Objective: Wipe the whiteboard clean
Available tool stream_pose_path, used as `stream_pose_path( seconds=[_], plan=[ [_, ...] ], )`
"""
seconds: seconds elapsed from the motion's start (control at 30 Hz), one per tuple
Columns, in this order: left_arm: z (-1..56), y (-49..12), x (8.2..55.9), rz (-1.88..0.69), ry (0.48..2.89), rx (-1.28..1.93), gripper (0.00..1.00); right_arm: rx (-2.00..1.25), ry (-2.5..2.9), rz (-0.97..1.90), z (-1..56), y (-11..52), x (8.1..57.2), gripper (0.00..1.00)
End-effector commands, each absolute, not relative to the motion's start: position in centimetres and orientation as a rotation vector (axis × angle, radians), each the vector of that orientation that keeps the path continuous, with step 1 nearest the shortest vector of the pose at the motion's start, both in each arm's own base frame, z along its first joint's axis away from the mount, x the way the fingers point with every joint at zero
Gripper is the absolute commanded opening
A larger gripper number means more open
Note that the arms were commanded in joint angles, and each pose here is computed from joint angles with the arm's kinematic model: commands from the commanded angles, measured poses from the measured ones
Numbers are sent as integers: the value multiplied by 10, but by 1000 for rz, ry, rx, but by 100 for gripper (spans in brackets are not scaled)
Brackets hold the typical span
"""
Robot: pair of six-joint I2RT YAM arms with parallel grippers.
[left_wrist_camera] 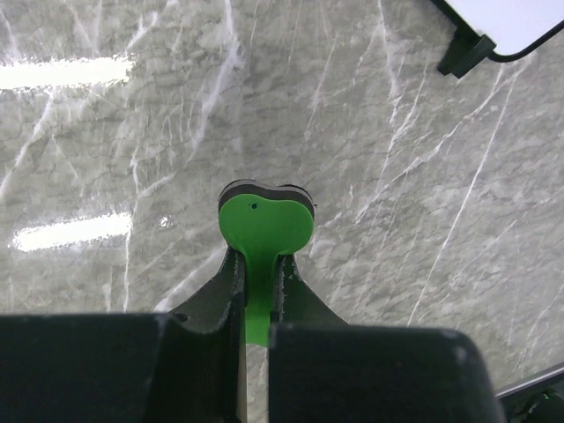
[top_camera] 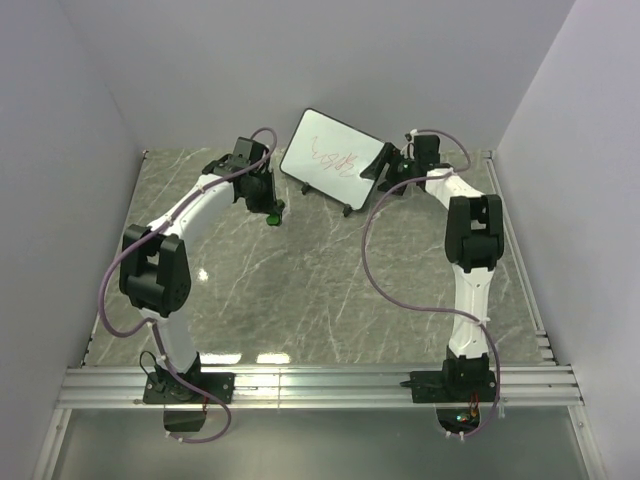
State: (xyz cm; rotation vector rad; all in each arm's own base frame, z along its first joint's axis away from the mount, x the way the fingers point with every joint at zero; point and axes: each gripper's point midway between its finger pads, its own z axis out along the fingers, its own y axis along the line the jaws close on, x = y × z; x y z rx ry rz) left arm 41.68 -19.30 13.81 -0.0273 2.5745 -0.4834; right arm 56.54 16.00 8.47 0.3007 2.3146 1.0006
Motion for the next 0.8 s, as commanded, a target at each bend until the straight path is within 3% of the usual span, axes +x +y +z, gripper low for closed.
stream_pose_path(
  seconds=[0.0, 0.37, 0.53, 0.77],
  plan=[
    [156, -192, 412, -472, 2531, -32, 0, 265, 2255, 1059, 104, 165, 574, 87],
    [150, -196, 412, -459, 2552, -20, 0, 221, 2189, 1129, 111, 172, 566, 63],
    [147, -198, 410, -454, 2564, -8, 0, 224, 2165, 1153, 113, 175, 570, 56],
    [143, -196, 407, -439, 2578, -2, 0, 232, 2167, 1167, 104, 177, 565, 24]
  ],
)
